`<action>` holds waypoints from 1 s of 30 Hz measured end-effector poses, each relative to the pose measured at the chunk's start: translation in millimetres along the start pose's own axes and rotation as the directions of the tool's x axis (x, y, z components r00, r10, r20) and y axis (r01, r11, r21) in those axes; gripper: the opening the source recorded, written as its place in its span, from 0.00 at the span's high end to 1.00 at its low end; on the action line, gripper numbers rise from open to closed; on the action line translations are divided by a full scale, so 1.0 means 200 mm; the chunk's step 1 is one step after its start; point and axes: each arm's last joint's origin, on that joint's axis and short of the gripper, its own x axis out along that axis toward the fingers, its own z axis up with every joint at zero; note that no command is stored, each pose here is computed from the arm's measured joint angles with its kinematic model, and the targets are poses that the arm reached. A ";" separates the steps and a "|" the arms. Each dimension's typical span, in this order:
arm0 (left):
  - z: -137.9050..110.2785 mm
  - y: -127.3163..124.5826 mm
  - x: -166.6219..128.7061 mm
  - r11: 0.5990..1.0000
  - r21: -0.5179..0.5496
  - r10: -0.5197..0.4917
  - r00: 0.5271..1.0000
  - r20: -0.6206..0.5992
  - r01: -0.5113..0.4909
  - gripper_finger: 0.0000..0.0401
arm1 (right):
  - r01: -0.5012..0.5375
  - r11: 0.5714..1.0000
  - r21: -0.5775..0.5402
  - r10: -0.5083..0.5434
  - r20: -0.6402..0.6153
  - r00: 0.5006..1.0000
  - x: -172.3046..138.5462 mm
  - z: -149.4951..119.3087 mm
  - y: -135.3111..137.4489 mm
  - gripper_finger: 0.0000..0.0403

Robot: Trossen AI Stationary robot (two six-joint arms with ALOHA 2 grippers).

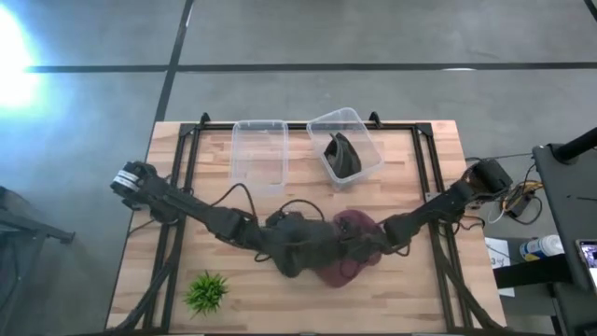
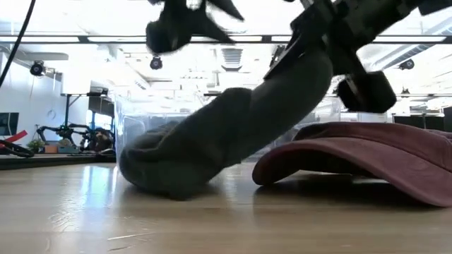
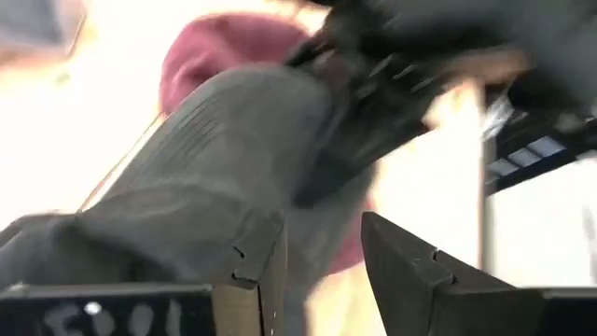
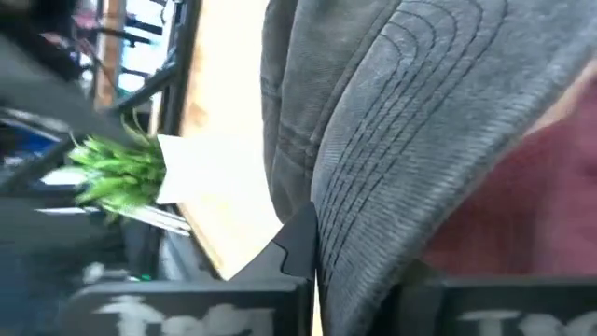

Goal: Pick & Place hat
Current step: Put the black cap into the right transparent bin

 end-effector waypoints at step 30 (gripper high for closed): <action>0.29 -0.20 -0.45 0.971 0.056 0.184 0.874 0.449 -0.233 0.67 | 0.603 0.699 -0.384 -0.091 0.789 0.608 -0.92 0.67 0.26 0.97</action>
